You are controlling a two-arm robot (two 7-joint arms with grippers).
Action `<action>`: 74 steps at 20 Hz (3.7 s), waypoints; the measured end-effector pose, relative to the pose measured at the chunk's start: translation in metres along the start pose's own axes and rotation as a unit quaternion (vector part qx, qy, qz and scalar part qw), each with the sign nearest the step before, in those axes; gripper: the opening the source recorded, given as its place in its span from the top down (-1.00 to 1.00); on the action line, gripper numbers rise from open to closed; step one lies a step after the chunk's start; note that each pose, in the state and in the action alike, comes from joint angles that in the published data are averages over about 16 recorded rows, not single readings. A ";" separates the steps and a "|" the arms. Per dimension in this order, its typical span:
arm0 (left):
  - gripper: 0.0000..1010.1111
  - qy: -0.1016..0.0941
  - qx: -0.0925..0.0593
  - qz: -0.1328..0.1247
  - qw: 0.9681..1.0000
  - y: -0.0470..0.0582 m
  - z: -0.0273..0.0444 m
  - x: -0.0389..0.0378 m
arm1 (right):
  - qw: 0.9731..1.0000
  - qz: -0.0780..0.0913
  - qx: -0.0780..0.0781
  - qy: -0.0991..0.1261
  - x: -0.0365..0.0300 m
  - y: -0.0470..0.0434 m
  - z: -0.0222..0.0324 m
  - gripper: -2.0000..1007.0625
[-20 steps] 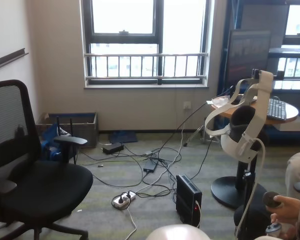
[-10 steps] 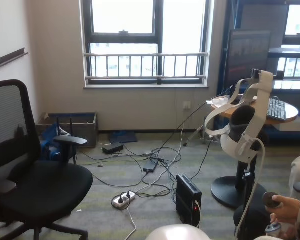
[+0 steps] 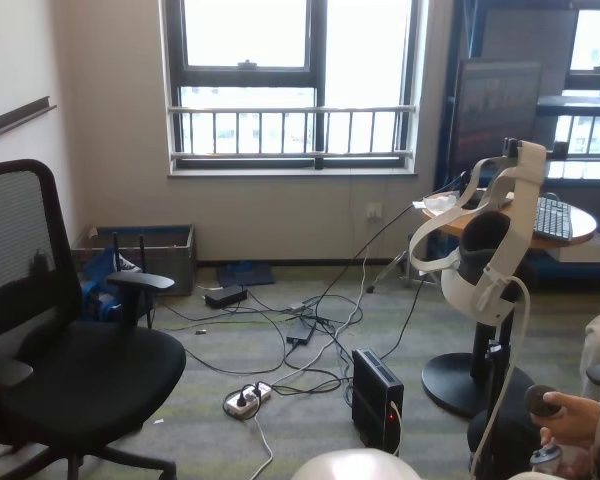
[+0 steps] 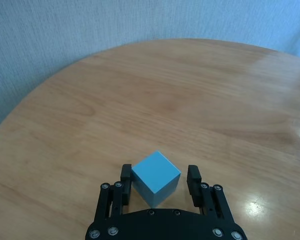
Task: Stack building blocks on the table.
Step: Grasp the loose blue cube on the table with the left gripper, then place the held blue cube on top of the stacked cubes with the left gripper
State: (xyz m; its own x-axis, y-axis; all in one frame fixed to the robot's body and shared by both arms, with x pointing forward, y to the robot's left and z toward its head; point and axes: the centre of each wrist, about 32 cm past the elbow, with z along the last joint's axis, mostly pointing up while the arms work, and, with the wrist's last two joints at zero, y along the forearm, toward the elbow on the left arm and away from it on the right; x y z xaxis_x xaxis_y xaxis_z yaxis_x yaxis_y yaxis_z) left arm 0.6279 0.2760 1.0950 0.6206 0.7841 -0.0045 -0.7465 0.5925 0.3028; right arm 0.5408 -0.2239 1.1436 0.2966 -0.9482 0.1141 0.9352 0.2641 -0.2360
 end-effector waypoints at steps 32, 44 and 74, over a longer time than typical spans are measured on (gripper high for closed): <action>-0.11 0.000 0.000 0.000 1.000 0.000 0.0001 0.0000 | 1.000 0.000 0.000 0.000 0.0000 0.0000 0.0000 -1.00; -0.11 0.000 0.000 0.000 1.000 0.000 0.0001 0.0000 | 1.000 0.000 0.000 0.000 0.0000 0.0000 0.0000 -1.00; -0.11 0.008 -0.020 0.027 0.999 0.012 -0.0163 -0.0035 | 1.000 0.000 0.000 0.000 0.0000 0.0000 0.0000 -1.00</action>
State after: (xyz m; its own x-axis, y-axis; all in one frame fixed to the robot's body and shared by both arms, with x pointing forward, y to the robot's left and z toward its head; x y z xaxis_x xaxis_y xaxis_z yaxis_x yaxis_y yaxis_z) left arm 0.6131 0.2832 1.0831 0.5748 0.8183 -0.0044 -0.7884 0.5552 0.2649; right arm 0.5408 -0.2239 1.1436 0.2966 -0.9481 0.1142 0.9352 0.2641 -0.2361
